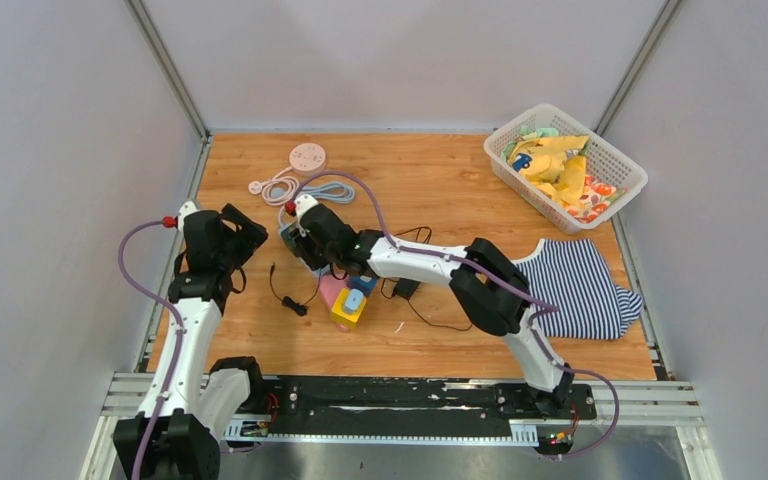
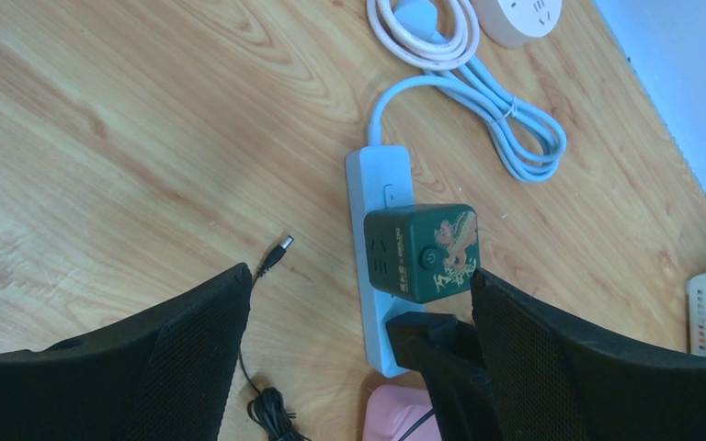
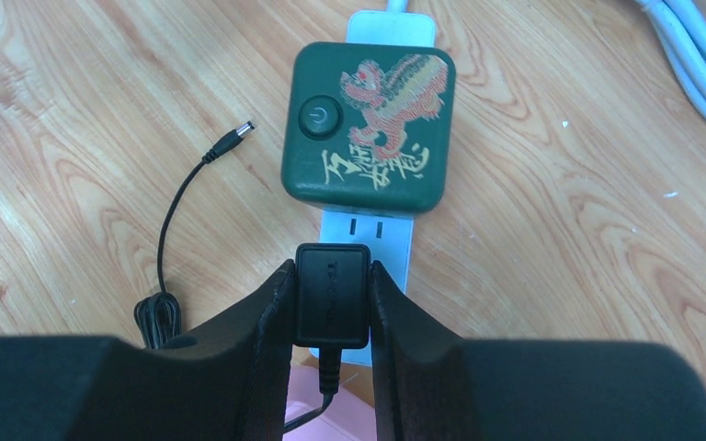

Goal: Insert the plug
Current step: Insert the plug into the socket.

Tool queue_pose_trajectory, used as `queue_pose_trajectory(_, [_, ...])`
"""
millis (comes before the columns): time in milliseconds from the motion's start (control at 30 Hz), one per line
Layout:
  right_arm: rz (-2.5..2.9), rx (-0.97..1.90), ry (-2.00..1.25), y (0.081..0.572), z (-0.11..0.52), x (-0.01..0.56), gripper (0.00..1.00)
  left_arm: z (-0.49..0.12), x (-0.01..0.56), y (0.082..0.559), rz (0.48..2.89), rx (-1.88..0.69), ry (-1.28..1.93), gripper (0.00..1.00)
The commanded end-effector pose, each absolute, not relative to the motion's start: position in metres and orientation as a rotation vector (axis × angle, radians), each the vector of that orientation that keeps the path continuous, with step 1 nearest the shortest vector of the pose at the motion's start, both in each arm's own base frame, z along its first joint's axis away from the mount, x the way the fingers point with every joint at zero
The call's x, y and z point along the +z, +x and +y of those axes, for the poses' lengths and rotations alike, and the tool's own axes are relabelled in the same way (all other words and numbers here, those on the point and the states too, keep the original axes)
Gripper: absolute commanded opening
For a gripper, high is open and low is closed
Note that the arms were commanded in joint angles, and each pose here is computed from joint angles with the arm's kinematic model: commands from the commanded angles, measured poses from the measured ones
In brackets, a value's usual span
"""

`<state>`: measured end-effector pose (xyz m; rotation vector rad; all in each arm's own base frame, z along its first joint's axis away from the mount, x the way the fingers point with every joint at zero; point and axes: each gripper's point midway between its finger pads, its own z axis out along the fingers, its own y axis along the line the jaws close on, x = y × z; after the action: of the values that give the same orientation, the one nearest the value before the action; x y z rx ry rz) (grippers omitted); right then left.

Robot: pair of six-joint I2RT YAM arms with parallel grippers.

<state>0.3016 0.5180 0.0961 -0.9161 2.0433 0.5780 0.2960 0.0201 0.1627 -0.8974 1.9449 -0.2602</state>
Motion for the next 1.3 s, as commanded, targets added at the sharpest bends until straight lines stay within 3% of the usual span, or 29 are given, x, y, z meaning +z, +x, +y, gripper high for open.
queue_pose_trajectory(0, [2.236, 0.612, -0.889, 0.278, 0.488, 0.044, 0.0, 0.012, 0.158, 0.298, 1.946, -0.324, -0.877, 0.87])
queue_pose_trajectory(233, [2.288, 0.657, -0.857, 0.272, 0.47, 0.028, 0.0, -0.012, 0.145, 0.303, 1.98, -0.478, -0.814, 0.74])
queue_pose_trajectory(567, [2.292, 0.632, -0.894, 0.278, 0.478, 0.033, 0.0, -0.025, 0.122, 0.311, 2.041, -0.565, -0.849, 0.68])
queue_pose_trajectory(1067, [2.421, 0.404, -0.98, 0.244, 0.453, -0.044, 0.0, -0.01, 0.125, 0.308, 2.031, -0.457, -0.855, 0.68])
queue_pose_trajectory(1267, [2.41, 0.416, -0.997, 0.243, 0.461, -0.047, 0.0, -0.005, 0.13, 0.308, 2.015, -0.423, -0.853, 0.67])
